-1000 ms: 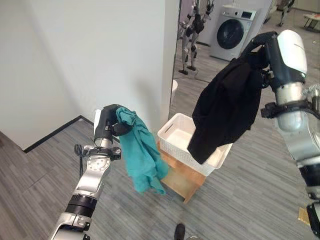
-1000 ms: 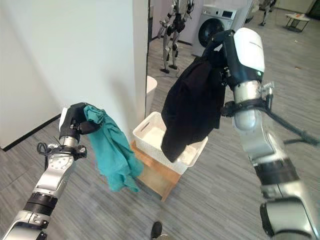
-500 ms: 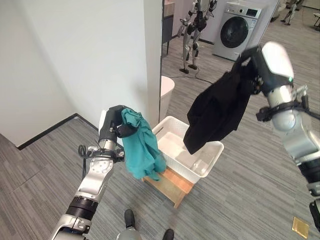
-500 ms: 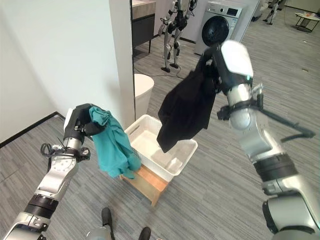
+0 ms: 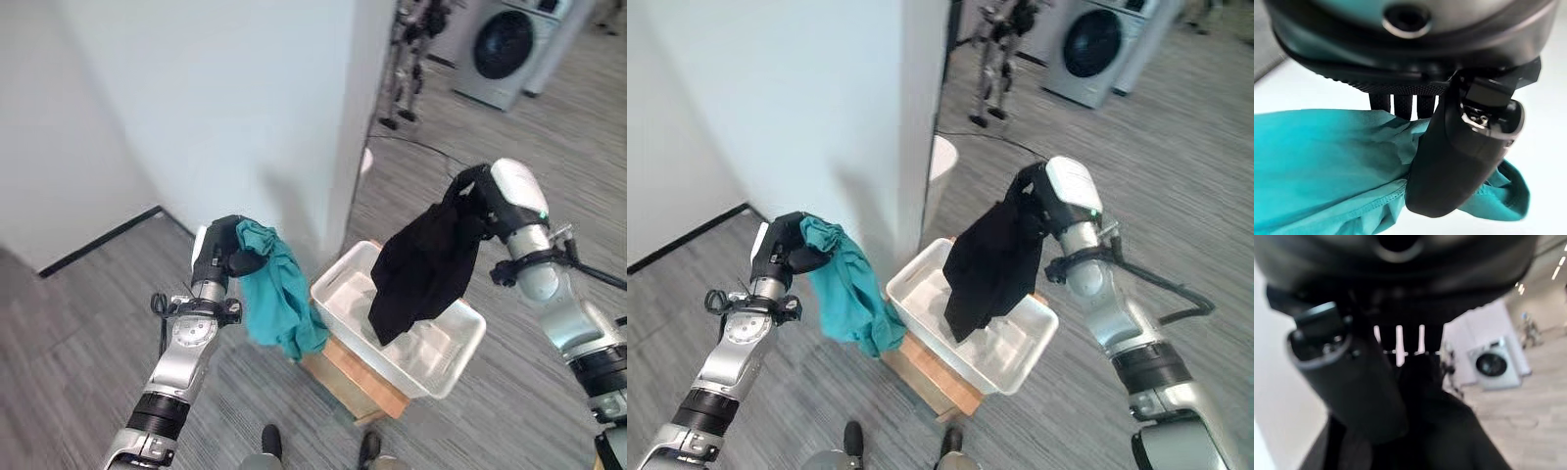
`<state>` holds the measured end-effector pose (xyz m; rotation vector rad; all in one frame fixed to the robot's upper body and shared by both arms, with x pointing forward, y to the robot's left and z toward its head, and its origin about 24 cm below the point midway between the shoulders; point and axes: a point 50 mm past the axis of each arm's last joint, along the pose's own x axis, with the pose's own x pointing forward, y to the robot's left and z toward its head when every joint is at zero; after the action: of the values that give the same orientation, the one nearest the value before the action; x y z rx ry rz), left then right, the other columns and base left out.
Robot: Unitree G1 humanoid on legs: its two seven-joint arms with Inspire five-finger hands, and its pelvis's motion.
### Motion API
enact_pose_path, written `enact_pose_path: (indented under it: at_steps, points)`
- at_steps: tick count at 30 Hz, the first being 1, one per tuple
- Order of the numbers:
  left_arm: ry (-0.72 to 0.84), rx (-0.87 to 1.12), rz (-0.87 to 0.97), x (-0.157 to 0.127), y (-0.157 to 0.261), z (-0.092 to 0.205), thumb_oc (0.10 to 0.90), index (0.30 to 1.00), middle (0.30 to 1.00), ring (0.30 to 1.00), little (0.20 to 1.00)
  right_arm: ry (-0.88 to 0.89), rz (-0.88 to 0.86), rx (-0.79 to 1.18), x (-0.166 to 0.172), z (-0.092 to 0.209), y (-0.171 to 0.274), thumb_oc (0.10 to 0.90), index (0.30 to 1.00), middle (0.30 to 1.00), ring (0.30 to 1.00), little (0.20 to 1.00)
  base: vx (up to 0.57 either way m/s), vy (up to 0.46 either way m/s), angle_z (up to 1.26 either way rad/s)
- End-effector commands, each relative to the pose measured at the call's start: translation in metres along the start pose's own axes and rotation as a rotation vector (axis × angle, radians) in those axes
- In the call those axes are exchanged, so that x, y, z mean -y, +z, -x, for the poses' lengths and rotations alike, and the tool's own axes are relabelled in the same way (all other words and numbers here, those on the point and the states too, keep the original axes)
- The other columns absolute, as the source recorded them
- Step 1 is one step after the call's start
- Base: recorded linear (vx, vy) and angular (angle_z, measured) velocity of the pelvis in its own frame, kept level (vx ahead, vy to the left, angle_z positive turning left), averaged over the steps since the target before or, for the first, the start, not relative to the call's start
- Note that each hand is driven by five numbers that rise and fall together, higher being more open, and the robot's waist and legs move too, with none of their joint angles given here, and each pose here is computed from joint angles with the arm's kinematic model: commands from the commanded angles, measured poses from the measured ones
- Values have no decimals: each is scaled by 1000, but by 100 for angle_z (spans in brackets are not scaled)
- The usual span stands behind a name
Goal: Pick up bed clothes into laundry basket.
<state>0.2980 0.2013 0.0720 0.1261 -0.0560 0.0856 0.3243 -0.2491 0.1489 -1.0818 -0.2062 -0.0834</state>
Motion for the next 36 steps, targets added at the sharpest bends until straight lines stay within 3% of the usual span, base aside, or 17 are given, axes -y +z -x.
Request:
enact_pose_path:
  at_steps: [1, 9, 17, 19, 20, 29, 36]
  points:
    - [-50, 237, 54, 10, 42, -2, 400, 300, 300, 300, 300, -238, -6, 121, 46, -9, 24, 400, 300, 300, 300, 300, 102, -68, 29]
    - [-36, 136, 66, 9, 16, 14, 400, 300, 300, 300, 300, -134, -97, 36, -1, 18, 7, 400, 300, 300, 300, 300, 62, -49, 10]
    - [-48, 86, 83, 13, 3, 23, 400, 300, 300, 300, 300, -52, -94, -32, -25, 31, -6, 400, 300, 300, 300, 300, 34, -30, 8]
    - [-55, 68, 87, 17, -1, 23, 400, 300, 300, 300, 300, -29, -102, -56, -33, 32, -10, 571, 556, 556, 556, 556, 0, -13, 4]
    - [-56, 59, 86, 17, -3, 24, 400, 300, 300, 300, 300, -20, -102, -75, -36, 32, -13, 800, 900, 900, 900, 900, -3, -21, 5]
    - [-62, 22, 89, 19, -11, 24, 400, 300, 300, 300, 300, -3, -52, -140, -39, 20, -24, 800, 900, 900, 900, 900, 0, -5, 2]
    - [26, 92, -5, 1, 4, 15, 400, 300, 300, 300, 300, -85, -17, -157, -13, 15, -32, 800, 900, 900, 900, 900, -2, -2, 0]
